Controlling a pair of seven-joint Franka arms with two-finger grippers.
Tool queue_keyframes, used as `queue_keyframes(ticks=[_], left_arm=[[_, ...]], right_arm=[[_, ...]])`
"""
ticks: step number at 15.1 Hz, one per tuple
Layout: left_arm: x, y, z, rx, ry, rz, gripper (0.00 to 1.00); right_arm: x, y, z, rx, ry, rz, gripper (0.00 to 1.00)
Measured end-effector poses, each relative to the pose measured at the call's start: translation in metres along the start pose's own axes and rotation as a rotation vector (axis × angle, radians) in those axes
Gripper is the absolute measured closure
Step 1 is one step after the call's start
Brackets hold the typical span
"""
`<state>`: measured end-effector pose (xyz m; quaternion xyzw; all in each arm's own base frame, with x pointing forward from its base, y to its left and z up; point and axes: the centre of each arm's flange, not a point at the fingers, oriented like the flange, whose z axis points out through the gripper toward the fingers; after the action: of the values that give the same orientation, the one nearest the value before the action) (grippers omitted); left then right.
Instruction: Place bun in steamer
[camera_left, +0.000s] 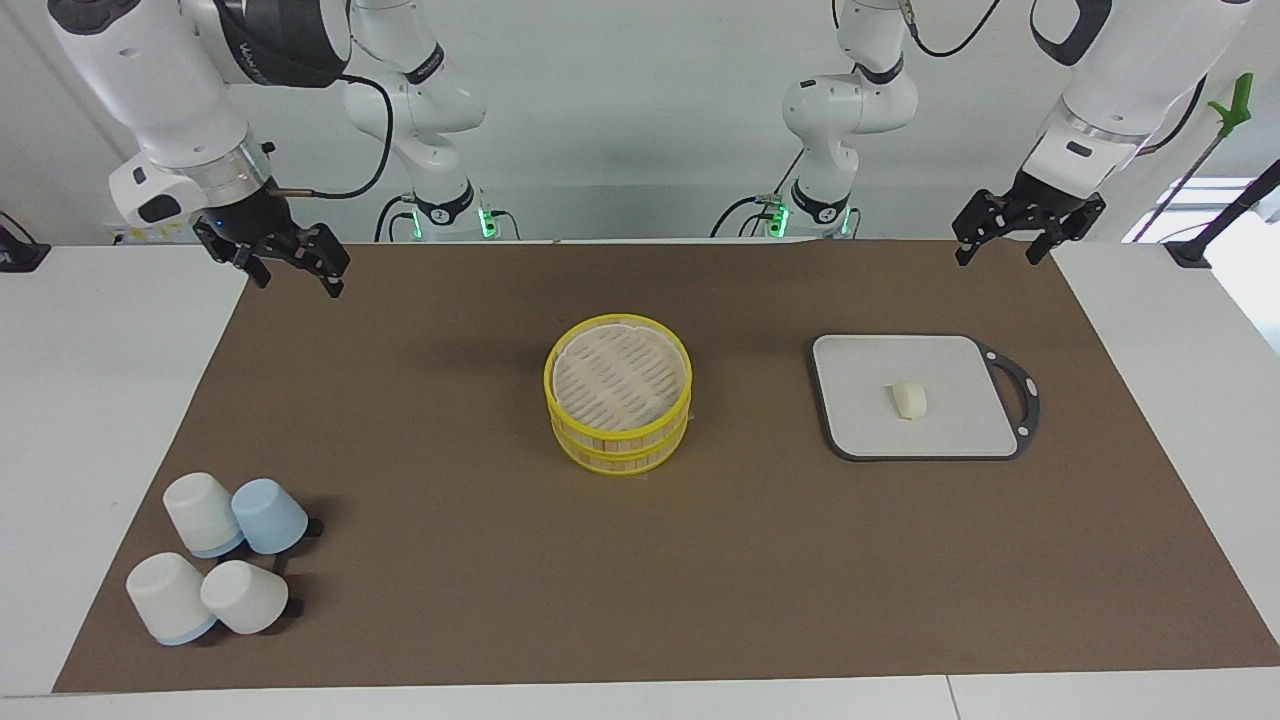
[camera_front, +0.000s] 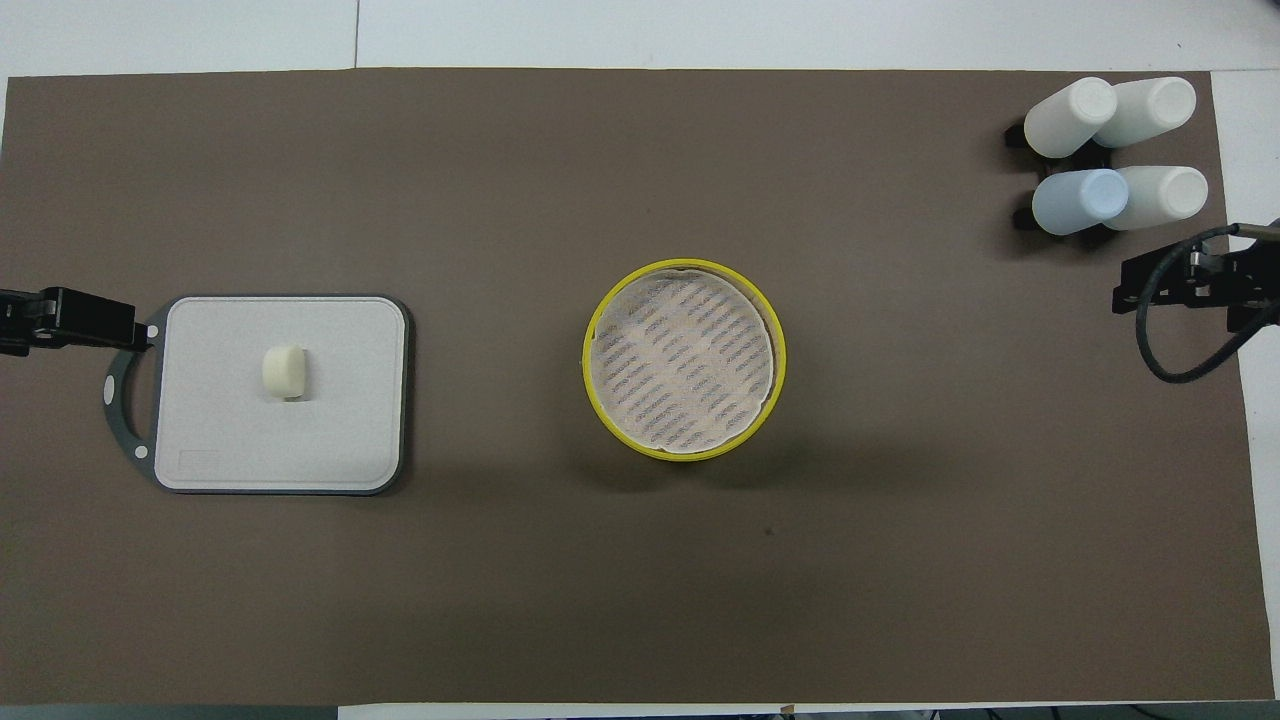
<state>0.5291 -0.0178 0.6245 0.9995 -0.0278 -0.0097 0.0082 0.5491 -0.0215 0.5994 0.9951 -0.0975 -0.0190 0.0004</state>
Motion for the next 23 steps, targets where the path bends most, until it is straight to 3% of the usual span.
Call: queue_keyframes(ticks=[7, 10, 13, 15, 18, 23], left_arm=[[0.0, 0.0, 0.0, 0.0, 0.0, 0.0, 0.0], [0.0, 0.0, 0.0, 0.0, -0.001, 0.0, 0.0], [0.001, 0.0, 0.011, -0.001, -0.017, -0.001, 0.0], [0.006, -0.001, 0.045, -0.001, -0.02, -0.002, 0.0], [0.006, -0.004, 0.128, 0.0, -0.019, -0.008, 0.0], [-0.006, -0.01, 0.247, 0.002, 0.013, -0.019, 0.0]], right_arm=[[-0.002, -0.017, 0.001, 0.027, -0.005, -0.024, 0.0], [-0.007, -0.077, 0.007, 0.037, -0.027, -0.065, 0.0], [-0.01, -0.187, 0.012, 0.012, -0.054, -0.069, 0.0], [-0.007, -0.256, 0.025, 0.004, -0.048, -0.061, 0.0], [-0.013, -0.341, 0.061, 0.005, -0.03, -0.028, 0.0], [-0.062, -0.448, 0.124, -0.002, 0.012, -0.017, 0.0]])
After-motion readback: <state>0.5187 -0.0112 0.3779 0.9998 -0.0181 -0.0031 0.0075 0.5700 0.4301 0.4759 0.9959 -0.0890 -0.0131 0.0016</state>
